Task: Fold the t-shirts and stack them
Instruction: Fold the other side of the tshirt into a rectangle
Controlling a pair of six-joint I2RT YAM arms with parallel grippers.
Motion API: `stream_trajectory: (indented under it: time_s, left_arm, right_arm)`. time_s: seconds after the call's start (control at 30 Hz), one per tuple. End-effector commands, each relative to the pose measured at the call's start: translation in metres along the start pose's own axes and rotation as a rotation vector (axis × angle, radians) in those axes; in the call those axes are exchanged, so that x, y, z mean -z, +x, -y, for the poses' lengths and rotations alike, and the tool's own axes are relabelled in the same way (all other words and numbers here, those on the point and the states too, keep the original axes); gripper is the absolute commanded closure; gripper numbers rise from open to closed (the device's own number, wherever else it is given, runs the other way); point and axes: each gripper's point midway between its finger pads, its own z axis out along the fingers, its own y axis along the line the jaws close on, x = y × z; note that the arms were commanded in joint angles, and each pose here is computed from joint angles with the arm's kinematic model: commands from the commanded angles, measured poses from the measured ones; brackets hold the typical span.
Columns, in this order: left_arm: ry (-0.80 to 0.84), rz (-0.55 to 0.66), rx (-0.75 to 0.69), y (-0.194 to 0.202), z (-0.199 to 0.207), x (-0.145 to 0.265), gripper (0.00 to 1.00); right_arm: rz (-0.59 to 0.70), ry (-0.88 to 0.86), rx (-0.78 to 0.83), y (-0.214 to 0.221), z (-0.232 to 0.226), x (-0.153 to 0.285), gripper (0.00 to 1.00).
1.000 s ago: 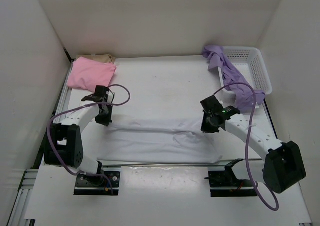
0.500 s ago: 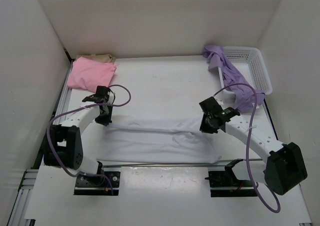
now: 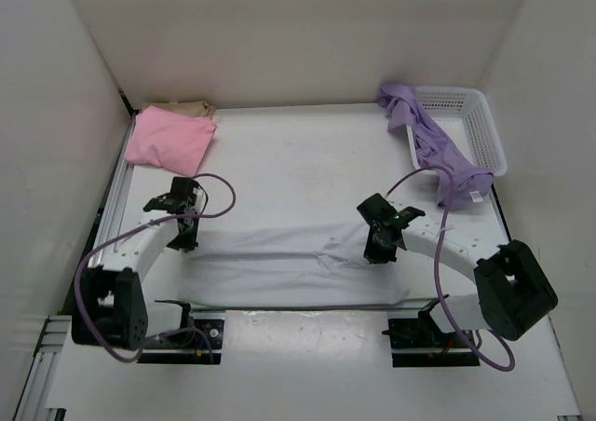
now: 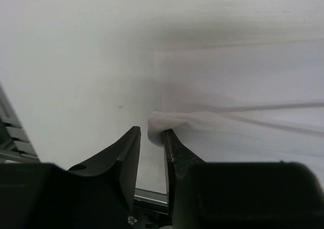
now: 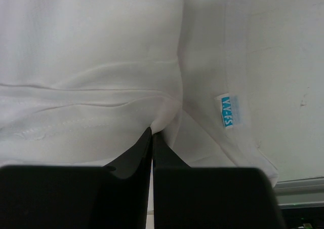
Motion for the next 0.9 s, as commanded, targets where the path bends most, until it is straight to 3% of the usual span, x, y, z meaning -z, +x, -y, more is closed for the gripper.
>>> stream_trajectory:
  time_s: [0.0,0.1,0.23,0.37,0.43,0.53,0.73,0.87]
  left_arm:
    - [-0.116,0.149,0.067,-0.018,-0.031,0.031,0.63]
    - [-0.13,0.228,0.073,-0.044,-0.035,0.05,0.61]
    - [-0.092,0.2,0.02,-0.061,-0.021,0.055,0.6]
    - [-0.042,0.114,-0.011,-0.049,-0.012,0.052,0.67]
    - [-0.033,0.087,-0.019,-0.034,-0.009,0.045,0.76]
    - [-0.065,0.054,-0.028,-0.007,-0.013,0.037,0.76]
    - [-0.114,0.031,-0.035,0.018,-0.022,0.035,0.67]
    - [-0.013,0.157,-0.021,-0.031,-0.004,0.053,0.62]
  right_arm:
    - [0.022,-0.016,-0.023,-0.003,-0.004,-0.002,1.0]
    - [0.016,-0.01,-0.022,-0.002,-0.004,-0.004,1.0]
    - [0.022,-0.016,-0.014,-0.005,-0.006,-0.002,1.0]
    - [0.029,-0.023,-0.015,-0.008,-0.008,0.0,1.0]
    - [0.028,-0.026,-0.007,-0.006,-0.01,0.0,1.0]
    - [0.035,-0.02,-0.007,-0.007,-0.009,0.0,1.0]
    - [0.035,-0.019,-0.007,-0.007,-0.009,0.0,1.0]
    - [0.015,0.002,-0.002,-0.002,-0.004,-0.006,1.0]
